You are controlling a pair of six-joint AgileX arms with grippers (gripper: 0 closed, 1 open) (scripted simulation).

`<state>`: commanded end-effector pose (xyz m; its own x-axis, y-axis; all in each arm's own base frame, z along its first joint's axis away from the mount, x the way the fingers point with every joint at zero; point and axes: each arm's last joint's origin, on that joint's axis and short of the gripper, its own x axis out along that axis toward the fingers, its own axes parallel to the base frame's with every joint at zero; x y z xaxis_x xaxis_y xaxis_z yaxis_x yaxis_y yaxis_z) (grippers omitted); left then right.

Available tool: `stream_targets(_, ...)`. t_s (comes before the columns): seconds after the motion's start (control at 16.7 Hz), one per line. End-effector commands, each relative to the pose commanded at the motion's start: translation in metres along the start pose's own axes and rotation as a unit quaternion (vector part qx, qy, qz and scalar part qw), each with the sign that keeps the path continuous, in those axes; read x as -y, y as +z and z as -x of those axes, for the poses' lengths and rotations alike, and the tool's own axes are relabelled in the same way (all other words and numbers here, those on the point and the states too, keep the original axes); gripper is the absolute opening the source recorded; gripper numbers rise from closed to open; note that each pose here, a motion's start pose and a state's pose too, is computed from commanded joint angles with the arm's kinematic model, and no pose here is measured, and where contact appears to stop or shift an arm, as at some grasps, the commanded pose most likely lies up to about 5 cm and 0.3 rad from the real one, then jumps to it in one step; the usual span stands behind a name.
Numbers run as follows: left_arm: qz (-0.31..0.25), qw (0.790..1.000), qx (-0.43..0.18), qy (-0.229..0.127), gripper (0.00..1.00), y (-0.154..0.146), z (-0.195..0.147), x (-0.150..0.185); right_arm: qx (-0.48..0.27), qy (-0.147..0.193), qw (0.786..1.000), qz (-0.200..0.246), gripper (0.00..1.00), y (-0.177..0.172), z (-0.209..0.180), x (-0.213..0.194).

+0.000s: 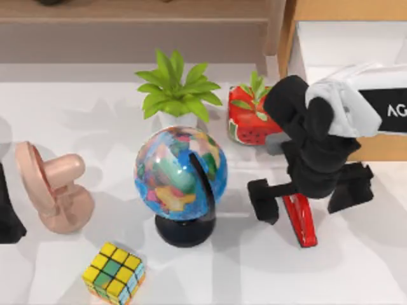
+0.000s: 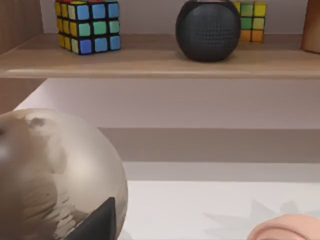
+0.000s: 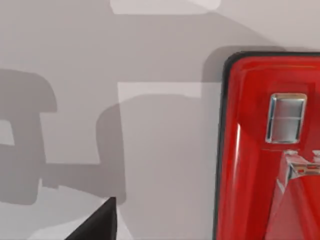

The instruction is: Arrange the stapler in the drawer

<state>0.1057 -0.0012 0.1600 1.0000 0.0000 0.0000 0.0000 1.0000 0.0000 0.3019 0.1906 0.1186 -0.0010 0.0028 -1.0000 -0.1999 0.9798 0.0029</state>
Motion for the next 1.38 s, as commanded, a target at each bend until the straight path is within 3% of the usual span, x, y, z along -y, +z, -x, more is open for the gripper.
stream_targets(0.72, 0.0, 1.0, 0.0, 0.0, 1.0, 0.0, 0.0, 0.0, 0.0, 0.0, 1.0, 0.0, 0.02, 0.0, 0.0, 0.0)
stream_targets(1.38, 0.0, 1.0, 0.0, 0.0, 1.0, 0.0, 0.0, 0.0, 0.001, 0.0, 1.0, -0.001, 0.0, 0.0004, 0.0051, 0.0007)
